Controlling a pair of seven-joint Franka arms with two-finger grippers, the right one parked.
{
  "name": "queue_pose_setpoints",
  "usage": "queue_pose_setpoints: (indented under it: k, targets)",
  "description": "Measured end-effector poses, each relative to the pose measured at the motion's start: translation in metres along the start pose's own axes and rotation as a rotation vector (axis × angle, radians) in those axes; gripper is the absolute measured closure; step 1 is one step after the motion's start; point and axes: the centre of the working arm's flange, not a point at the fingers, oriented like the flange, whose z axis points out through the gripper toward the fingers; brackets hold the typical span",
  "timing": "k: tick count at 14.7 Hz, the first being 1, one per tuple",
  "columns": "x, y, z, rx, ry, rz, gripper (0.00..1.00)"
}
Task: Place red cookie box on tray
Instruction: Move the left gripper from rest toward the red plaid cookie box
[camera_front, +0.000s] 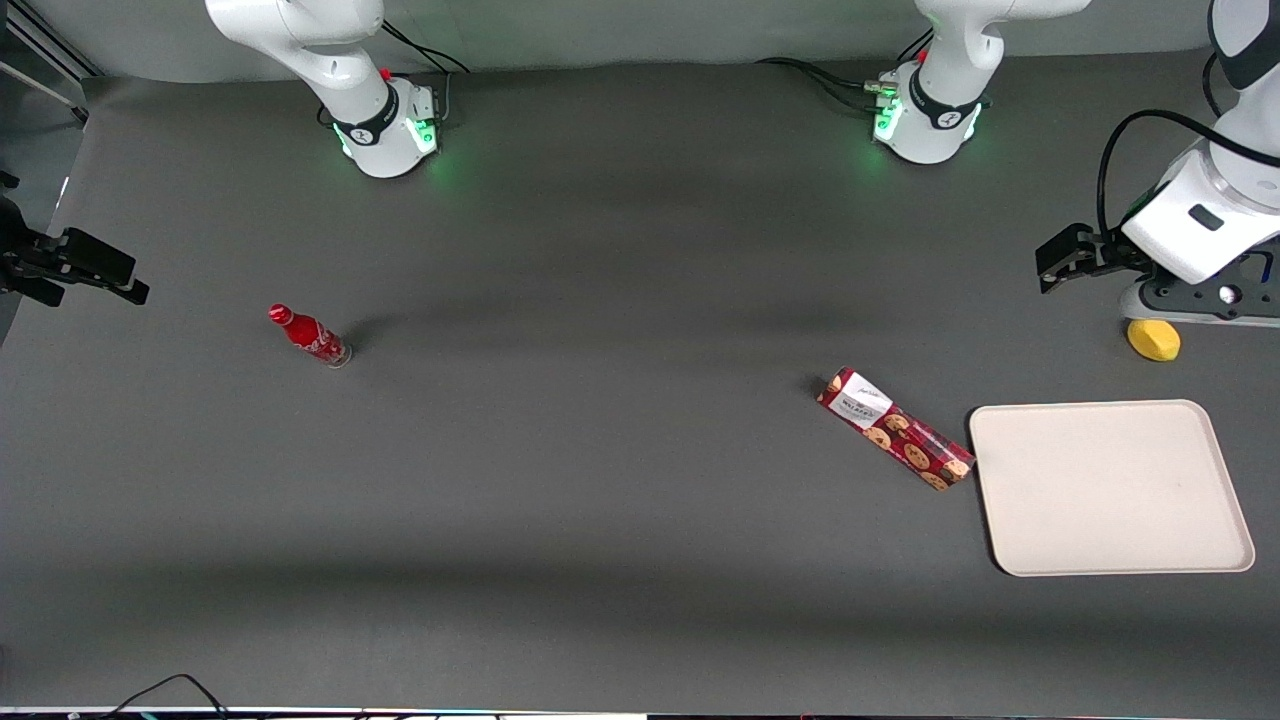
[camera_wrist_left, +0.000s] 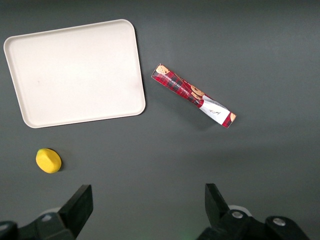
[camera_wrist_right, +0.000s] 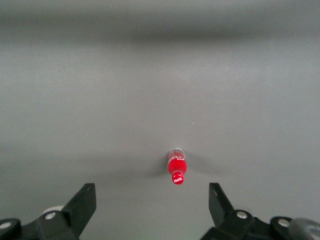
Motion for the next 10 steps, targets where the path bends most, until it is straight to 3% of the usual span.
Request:
queue_pose_setpoints:
  k: [7, 10]
  targets:
    - [0.0003, 0.0004, 0.0005, -0.002, -0.001, 0.0, 0.0]
    - [0.0011, 0.0012, 0.0033, -0.036, -0.01, -0.006, 0.0]
